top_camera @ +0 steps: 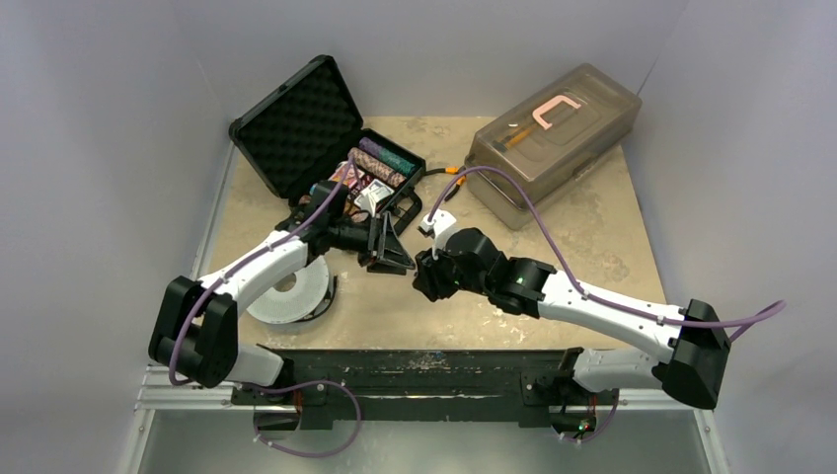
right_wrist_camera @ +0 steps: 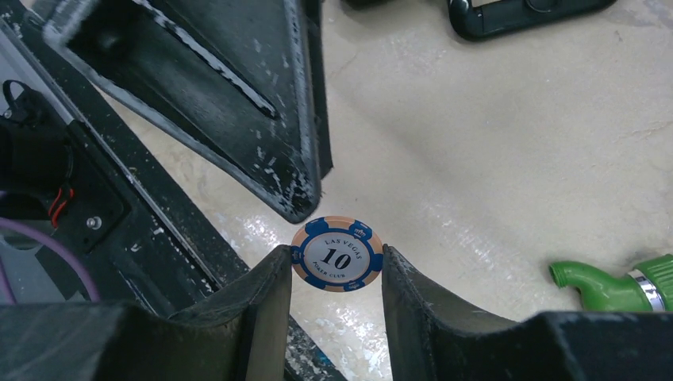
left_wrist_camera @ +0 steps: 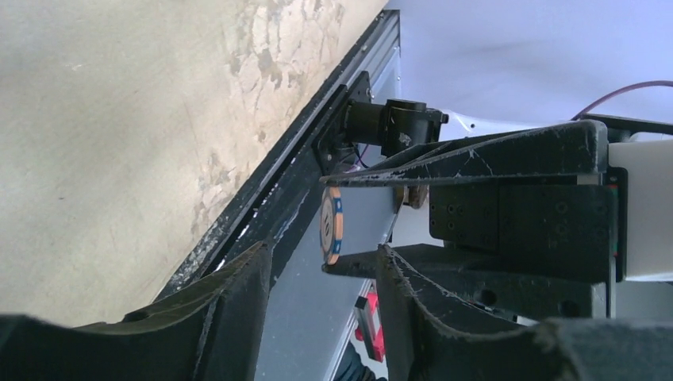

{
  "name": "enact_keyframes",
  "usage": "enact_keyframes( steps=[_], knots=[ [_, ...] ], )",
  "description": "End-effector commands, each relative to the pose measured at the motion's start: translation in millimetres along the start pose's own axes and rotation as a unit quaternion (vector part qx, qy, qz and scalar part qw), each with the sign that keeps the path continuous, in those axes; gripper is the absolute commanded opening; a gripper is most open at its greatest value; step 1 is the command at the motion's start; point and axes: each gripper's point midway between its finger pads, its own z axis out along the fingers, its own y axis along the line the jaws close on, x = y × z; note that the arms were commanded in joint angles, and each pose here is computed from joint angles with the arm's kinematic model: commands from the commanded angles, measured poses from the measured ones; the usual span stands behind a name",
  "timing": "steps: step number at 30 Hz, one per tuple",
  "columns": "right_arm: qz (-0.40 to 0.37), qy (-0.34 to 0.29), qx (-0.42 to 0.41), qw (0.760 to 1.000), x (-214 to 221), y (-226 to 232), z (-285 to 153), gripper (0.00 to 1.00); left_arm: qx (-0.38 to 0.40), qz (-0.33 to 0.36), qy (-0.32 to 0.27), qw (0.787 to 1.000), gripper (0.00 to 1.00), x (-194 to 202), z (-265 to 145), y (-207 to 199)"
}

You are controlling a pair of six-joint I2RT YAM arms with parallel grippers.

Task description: Pack up texas hold em set

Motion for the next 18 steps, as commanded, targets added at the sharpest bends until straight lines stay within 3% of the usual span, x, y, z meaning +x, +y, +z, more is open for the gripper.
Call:
enact_keyframes(
  steps=[1,12,18],
  knots=[
    [-0.024,-0.052,-0.041,0.998,-35.1,17.2,-5.3,0.0,0.029,0.042,0.01,0.999,0.47,-5.6,5.5,-17.6],
    [-0.036,-0.059,-0.04,0.997,-41.3,17.6,-3.6,0.0,0.036,0.057,0.053,0.996,0.31,7.5,21.3,-25.6],
    [-0.041,-0.056,-0.036,0.997,-39.7,16.1,-0.2,0.0,0.033,0.058,0.059,0.996,0.0,13.0,22.1,-25.6]
  ],
)
